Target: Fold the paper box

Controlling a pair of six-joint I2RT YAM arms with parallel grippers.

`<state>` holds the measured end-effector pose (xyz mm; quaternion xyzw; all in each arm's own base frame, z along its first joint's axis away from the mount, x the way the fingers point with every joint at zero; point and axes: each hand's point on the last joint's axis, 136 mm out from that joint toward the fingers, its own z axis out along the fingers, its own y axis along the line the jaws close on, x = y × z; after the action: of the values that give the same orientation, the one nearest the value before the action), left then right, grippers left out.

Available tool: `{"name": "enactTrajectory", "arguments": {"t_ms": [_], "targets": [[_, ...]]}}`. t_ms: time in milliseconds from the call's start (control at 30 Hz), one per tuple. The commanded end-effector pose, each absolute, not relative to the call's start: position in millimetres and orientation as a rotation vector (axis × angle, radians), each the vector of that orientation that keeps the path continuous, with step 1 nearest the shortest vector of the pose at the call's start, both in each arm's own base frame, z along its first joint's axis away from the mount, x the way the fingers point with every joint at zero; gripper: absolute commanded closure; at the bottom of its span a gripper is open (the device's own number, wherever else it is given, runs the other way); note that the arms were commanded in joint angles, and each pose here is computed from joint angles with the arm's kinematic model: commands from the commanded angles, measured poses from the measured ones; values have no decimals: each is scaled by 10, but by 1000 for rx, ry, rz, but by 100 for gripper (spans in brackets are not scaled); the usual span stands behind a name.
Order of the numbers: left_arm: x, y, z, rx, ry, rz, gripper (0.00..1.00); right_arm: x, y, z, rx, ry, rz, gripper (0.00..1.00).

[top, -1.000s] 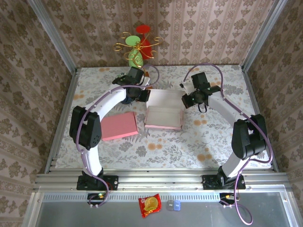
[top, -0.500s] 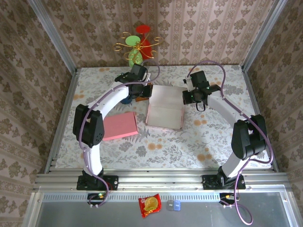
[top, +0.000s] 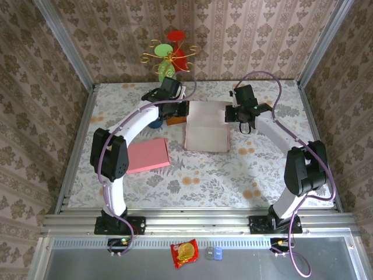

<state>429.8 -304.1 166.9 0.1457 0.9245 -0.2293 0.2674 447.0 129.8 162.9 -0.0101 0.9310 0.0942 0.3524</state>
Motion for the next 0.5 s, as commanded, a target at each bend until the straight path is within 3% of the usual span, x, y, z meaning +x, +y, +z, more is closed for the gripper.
{"name": "enactTrajectory", "arguments": {"t_ms": [0, 467], "targets": [[4186, -3359, 1797, 473, 2391, -813, 100, 4458, 1581, 1724, -49, 2284, 374, 100], [3880, -3377, 1597, 524, 2276, -846, 100, 4072, 1549, 1617, -48, 2173, 362, 100]]}}
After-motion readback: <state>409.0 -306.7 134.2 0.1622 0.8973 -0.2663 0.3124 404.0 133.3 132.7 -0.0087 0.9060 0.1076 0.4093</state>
